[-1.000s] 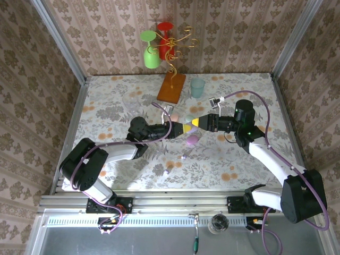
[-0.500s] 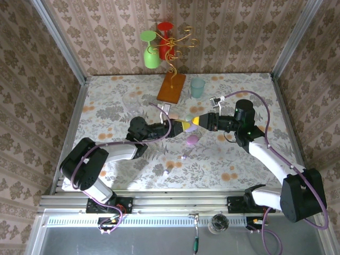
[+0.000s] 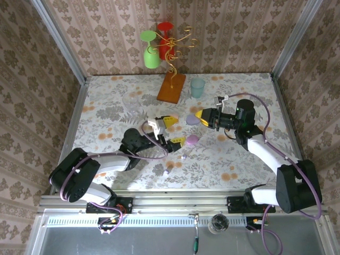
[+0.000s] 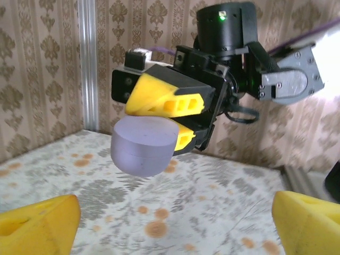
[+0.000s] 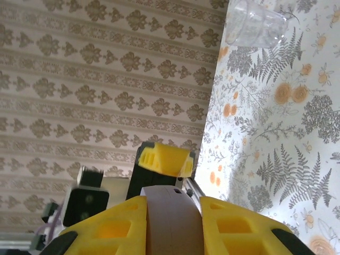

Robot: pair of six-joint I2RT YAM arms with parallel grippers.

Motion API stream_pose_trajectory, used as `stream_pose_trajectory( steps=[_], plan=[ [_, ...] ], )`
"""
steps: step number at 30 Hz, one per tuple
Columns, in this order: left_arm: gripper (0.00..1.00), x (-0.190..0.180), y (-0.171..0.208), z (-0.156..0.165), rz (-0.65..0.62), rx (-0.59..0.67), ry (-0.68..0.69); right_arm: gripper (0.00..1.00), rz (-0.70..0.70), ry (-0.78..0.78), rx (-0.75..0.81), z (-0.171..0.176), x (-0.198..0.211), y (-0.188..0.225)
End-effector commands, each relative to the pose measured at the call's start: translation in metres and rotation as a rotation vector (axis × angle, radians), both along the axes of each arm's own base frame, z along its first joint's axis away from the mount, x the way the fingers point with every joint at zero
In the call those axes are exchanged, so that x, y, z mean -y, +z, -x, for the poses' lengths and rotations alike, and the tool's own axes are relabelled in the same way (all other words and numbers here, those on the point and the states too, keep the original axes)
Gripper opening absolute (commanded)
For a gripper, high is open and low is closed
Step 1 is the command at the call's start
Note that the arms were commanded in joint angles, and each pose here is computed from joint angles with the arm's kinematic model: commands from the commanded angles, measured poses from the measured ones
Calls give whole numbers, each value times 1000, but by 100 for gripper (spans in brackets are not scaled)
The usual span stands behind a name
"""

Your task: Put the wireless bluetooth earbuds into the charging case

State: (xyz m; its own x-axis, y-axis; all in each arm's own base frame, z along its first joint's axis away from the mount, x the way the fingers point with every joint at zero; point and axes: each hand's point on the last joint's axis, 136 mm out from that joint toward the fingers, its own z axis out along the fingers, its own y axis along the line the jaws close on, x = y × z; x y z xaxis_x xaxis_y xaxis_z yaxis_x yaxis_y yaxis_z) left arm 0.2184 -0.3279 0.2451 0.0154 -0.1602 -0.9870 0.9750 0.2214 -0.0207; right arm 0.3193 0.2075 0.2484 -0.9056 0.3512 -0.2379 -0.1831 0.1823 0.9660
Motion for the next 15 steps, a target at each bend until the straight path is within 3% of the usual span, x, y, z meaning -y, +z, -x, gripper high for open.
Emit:
stream_pose_trajectory(
  steps=[1, 15],
  plan=[
    [90, 5, 0, -2, -42, 219, 34, 19, -74, -22, -43, -4, 1, 5],
    [82, 26, 10, -17, -13, 195, 11, 17, -104, 41, -47, 6, -23, 11]
  ],
)
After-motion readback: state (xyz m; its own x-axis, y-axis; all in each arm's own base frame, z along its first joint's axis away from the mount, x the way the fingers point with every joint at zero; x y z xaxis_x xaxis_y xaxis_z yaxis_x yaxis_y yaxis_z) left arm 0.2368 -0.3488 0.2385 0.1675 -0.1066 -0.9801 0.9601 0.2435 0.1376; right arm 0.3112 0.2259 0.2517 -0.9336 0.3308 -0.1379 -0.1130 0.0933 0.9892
